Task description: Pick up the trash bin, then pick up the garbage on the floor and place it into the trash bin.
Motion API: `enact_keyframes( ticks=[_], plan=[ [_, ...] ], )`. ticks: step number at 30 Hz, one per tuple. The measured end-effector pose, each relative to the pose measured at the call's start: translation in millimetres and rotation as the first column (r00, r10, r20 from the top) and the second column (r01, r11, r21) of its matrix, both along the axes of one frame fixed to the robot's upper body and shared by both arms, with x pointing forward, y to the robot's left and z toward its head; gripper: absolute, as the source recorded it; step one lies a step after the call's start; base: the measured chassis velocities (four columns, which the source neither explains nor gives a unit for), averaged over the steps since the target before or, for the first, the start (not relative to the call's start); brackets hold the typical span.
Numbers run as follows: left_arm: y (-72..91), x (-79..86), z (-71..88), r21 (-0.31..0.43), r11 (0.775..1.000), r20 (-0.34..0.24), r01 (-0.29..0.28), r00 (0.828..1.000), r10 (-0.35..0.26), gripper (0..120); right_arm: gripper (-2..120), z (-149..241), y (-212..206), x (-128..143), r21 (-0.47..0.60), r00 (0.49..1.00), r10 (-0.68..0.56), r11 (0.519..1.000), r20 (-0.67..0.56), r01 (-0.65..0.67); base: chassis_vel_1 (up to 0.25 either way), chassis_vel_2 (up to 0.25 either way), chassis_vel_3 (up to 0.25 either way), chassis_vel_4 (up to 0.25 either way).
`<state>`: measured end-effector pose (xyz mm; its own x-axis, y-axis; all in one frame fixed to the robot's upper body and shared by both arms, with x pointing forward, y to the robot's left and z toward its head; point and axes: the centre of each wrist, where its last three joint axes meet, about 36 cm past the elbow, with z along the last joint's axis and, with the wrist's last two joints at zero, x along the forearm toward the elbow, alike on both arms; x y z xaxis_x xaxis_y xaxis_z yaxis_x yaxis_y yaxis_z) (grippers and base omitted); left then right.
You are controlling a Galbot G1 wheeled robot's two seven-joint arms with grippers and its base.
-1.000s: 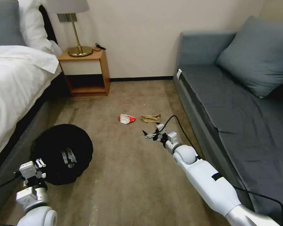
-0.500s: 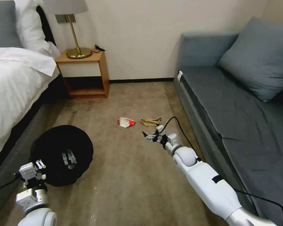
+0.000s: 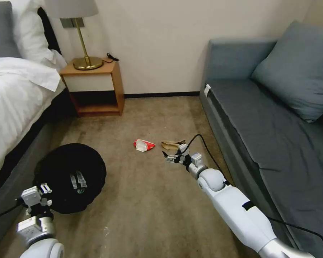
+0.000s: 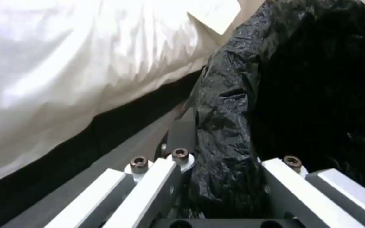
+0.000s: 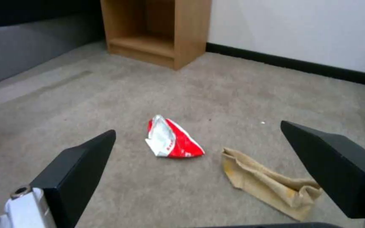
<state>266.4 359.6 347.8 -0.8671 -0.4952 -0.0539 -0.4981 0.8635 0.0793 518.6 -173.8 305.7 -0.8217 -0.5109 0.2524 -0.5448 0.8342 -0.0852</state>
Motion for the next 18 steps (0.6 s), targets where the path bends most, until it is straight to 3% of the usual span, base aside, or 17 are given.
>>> enact_keyframes(
  ticks=[18],
  plan=[
    [1.8, 4.5, -3.1, -0.002, 1.0, -0.002, 0.0, 1.0, 0.0, 5, 100, -2.8, 6.1, 5.3, -0.002, 1.0, 0.003, 1.0, -0.003, -0.003, -0.112, 0.11, 0.117, -0.11]
  ],
)
